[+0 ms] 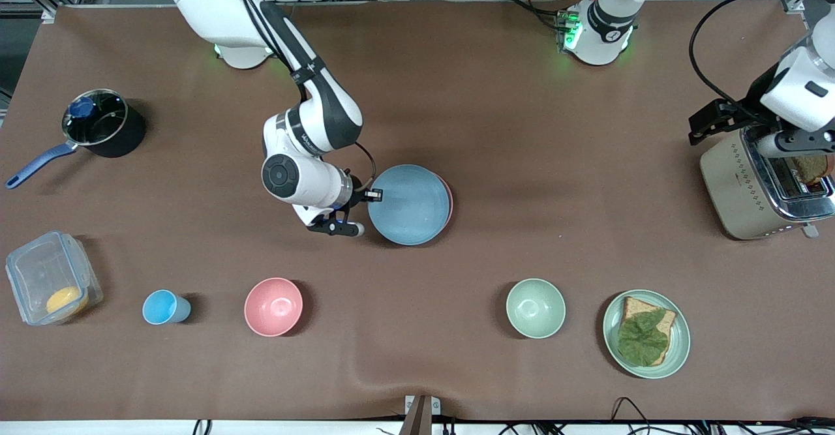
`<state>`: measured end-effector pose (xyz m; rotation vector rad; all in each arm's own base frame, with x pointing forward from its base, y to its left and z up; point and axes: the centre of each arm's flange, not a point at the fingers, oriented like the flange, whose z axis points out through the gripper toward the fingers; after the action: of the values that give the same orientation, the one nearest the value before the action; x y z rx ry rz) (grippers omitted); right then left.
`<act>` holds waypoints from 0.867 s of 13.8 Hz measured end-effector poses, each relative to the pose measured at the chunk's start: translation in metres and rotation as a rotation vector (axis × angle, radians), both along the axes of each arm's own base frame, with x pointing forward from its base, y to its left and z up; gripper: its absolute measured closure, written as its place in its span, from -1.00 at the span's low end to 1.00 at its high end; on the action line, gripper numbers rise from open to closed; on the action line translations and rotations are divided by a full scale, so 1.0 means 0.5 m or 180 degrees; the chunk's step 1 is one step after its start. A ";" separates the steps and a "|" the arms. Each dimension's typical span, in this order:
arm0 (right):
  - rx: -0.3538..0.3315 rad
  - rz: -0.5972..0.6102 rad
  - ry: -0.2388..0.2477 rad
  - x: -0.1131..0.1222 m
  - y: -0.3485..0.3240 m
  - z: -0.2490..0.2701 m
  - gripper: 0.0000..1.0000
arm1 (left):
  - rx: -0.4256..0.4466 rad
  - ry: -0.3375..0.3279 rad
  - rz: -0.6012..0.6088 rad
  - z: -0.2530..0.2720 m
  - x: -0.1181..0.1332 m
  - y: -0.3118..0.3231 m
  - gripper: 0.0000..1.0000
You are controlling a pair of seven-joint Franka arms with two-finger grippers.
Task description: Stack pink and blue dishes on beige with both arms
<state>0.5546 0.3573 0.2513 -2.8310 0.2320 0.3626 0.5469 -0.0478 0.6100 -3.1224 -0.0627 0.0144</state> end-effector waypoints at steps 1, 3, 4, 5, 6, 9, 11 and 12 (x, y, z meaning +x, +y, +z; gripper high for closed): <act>-0.0001 0.0002 0.0001 -0.001 0.001 0.000 0.89 | 0.0000 0.0000 0.0007 0.000 0.000 0.003 -1.00; -0.0003 -0.0001 0.0003 -0.001 0.001 -0.001 0.90 | 0.0000 0.0000 -0.0005 0.000 0.000 -0.002 -1.00; -0.0008 -0.0018 0.0008 -0.001 0.000 -0.001 0.90 | 0.0000 0.0000 -0.0015 0.000 0.000 -0.005 -1.00; -0.0020 -0.0064 0.0021 0.000 -0.001 -0.001 0.78 | 0.0001 -0.0001 -0.0023 0.000 -0.001 -0.008 -1.00; -0.0028 -0.0096 0.0027 0.001 -0.002 -0.001 0.60 | 0.0001 -0.0002 -0.0025 0.001 -0.001 -0.009 -1.00; -0.0077 -0.0118 0.0007 0.016 -0.025 0.022 -0.07 | 0.0000 -0.0015 -0.0025 0.005 -0.001 -0.009 -1.00; -0.0250 -0.0038 -0.0007 0.042 -0.084 0.072 -0.47 | 0.0001 -0.0016 -0.0026 0.010 -0.003 -0.009 -1.00; -0.0275 0.0003 -0.0035 0.056 -0.121 0.100 -0.70 | 0.0002 -0.0007 -0.0025 0.014 -0.004 -0.009 -1.00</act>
<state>0.5827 0.2968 0.3014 -2.9173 0.2498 0.3450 0.5448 -0.0523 0.6168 -3.1220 -0.0503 0.0109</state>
